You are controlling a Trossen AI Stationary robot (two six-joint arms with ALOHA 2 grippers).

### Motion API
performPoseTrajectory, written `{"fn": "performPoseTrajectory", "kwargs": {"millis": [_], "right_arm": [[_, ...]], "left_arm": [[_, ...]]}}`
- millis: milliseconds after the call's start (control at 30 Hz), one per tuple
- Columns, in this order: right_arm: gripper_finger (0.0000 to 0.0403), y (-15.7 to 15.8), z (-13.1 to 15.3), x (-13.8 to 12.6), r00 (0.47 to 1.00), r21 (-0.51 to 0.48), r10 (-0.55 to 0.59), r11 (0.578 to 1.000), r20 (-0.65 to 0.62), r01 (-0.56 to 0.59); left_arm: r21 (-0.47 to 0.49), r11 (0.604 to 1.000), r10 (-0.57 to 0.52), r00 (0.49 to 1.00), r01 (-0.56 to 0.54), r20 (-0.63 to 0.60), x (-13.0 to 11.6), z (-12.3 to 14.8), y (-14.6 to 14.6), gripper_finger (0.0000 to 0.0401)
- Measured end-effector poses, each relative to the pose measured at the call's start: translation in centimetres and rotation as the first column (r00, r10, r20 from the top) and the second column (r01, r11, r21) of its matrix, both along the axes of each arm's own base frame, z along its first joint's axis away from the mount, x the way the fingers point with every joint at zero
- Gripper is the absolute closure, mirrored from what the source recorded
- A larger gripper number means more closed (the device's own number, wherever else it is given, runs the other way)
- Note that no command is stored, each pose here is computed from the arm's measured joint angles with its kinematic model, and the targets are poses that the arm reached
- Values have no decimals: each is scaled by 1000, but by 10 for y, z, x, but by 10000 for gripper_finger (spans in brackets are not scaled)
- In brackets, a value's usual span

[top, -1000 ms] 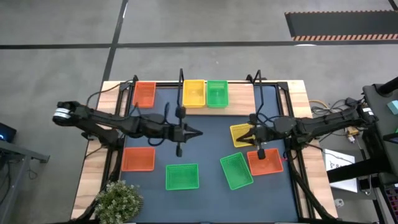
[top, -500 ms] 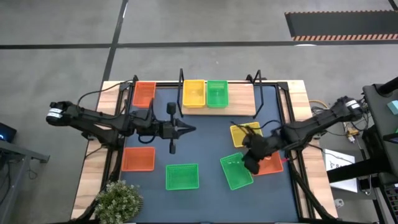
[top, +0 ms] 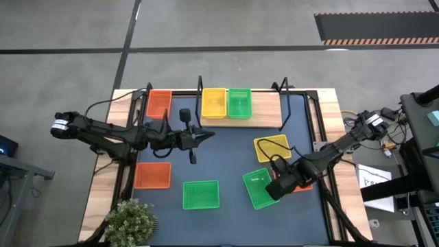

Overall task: Stack baskets on shelf by color
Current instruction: Put the bottom right orange bin on the shelf

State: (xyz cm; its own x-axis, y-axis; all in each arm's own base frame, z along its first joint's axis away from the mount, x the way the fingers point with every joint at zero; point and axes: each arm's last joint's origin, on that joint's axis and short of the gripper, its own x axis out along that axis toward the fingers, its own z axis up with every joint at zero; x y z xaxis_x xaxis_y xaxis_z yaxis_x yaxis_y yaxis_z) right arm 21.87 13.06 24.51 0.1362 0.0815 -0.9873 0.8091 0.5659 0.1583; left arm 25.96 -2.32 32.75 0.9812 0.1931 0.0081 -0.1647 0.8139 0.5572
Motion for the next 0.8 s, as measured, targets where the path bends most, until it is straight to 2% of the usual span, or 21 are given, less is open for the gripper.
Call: {"fn": "performPoseTrajectory", "kwargs": {"millis": [133,300,567,800], "right_arm": [[394,1,2,2,999,7,-48,999,3,48],[383,-1,0,2,994,14,-109,994,-10,109],[300,-8,-2,5,969,39,-242,969,-42,243],[247,-25,-2,14,964,35,-263,964,-37,265]], "left_arm": [[31,999,14,999,-13,-36,-1,-8,0,401],[70,992,110,993,-108,-35,-9,-8,4,401],[69,987,146,989,-144,-29,-29,-13,7,401],[57,988,147,989,-147,6,-43,-11,9,401]]}}
